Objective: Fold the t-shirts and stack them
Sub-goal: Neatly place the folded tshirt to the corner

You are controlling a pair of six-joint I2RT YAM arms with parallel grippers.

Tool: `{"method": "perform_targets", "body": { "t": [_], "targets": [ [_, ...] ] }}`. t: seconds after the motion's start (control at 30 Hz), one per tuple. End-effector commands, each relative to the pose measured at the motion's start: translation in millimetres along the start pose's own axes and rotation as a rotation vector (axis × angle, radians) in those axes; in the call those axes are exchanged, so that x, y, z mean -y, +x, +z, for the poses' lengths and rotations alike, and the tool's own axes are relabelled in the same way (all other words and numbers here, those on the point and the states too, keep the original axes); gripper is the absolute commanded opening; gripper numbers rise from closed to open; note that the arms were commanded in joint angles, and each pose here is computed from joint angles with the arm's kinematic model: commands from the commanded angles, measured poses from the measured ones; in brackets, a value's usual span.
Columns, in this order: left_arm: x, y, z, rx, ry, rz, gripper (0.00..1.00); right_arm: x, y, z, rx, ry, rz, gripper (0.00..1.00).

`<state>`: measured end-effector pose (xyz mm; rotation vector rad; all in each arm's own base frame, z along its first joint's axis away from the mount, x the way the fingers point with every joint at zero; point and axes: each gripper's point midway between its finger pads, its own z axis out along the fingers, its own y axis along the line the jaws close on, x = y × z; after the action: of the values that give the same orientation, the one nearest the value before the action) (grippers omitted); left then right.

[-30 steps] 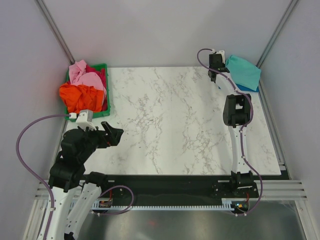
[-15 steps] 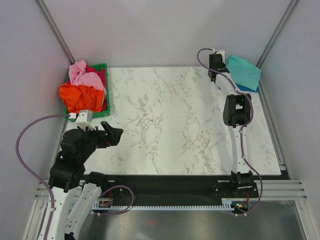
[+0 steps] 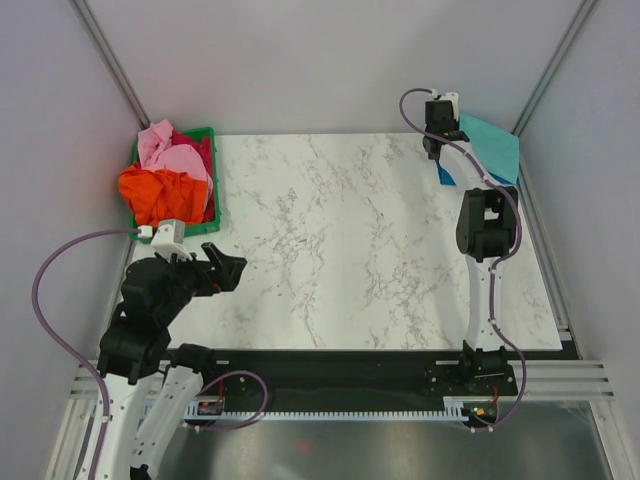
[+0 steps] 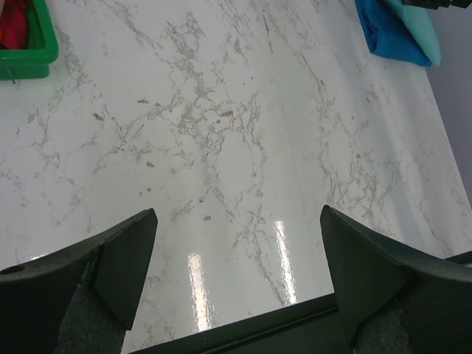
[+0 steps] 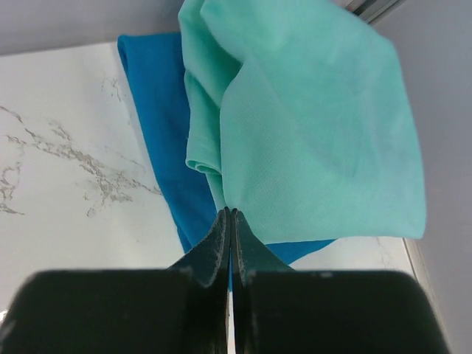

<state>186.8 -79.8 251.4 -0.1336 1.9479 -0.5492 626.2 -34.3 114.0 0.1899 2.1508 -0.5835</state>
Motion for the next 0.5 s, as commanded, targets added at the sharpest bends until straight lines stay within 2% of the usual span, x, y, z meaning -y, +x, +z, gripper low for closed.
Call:
{"method": "perform_targets", "body": {
  "t": [0.0, 0.13, 0.47],
  "targets": [
    [6.8, -7.7, 0.7, 0.03, 0.034, -0.005, 1.0, 20.6, -38.5, -29.3, 0.082, 0.012, 0.045, 0.0],
    [7.0, -8.0, 0.1, 0.033, 0.035, -0.004, 1.0, 29.0, -38.4, -41.3, 0.092, 0.022, 0.062, 0.0],
    [6.6, -8.9, -0.1, 0.037, 0.034, -0.004, 1.0, 22.9, 23.4, -35.4, 0.006, 0.018, 0.046, 0.0]
  ]
}}
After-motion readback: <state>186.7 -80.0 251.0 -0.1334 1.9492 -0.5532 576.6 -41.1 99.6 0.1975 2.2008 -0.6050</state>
